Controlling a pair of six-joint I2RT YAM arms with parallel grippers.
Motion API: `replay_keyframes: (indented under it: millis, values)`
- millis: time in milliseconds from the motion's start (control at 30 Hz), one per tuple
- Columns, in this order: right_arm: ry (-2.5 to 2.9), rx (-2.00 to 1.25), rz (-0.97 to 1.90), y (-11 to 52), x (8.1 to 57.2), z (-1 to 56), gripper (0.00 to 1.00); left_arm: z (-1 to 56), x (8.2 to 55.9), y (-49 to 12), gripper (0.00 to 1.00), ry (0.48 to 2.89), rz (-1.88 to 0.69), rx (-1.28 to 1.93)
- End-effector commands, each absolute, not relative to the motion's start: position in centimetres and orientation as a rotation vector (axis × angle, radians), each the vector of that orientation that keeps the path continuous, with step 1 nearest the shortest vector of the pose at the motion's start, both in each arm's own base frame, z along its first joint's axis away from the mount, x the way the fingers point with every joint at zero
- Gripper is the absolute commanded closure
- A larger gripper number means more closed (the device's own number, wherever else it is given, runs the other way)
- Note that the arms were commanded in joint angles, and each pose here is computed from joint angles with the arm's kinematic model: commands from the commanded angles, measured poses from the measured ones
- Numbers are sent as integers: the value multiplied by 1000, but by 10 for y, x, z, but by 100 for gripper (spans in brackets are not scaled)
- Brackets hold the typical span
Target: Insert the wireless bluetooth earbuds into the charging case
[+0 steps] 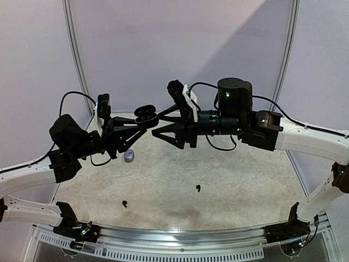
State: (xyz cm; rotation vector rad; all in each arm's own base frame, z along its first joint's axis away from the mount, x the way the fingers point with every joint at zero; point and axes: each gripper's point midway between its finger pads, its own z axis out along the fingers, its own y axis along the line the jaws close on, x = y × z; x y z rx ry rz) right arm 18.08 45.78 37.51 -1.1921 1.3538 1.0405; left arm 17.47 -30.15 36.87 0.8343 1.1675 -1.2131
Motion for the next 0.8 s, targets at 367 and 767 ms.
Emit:
replay_keyframes:
  millis: [367,767]
  values:
    - [2393,-171,271,309,262,253,40,280,205,-272,100,1345,-843,773]
    - [2877,-133,39,342,242,112,39,252,181,-274,100,1231,-813,944]
